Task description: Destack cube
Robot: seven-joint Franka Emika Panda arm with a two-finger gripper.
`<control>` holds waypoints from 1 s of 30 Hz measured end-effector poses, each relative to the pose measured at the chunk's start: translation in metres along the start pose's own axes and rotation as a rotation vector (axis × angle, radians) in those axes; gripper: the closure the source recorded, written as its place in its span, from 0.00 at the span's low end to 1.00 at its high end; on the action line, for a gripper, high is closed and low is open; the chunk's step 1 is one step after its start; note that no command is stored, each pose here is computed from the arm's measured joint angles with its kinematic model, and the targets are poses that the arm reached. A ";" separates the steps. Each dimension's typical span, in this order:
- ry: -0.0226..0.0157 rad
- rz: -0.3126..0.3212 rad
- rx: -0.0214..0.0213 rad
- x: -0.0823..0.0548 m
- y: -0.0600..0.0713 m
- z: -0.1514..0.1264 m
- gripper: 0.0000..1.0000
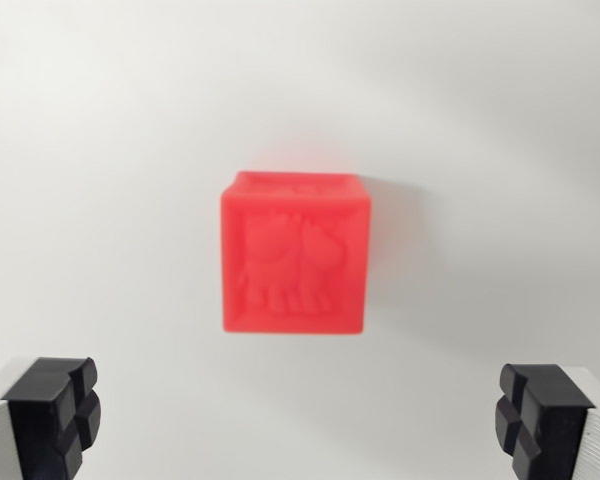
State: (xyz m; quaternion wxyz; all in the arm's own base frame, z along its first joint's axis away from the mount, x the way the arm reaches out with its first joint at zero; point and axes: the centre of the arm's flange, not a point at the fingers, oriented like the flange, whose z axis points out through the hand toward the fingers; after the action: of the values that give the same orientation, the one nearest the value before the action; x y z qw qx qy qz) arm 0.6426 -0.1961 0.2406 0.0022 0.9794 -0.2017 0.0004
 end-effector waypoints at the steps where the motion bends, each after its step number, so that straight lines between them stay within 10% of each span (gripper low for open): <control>1: -0.0001 0.000 0.0000 0.000 0.000 -0.002 0.00; 30: 0.0011 0.001 0.0015 0.000 0.000 -0.120 0.00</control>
State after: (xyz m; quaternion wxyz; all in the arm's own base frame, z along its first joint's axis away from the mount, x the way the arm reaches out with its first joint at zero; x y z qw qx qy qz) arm 0.6425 -0.1960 0.3603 0.0016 0.9794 -0.2020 0.0011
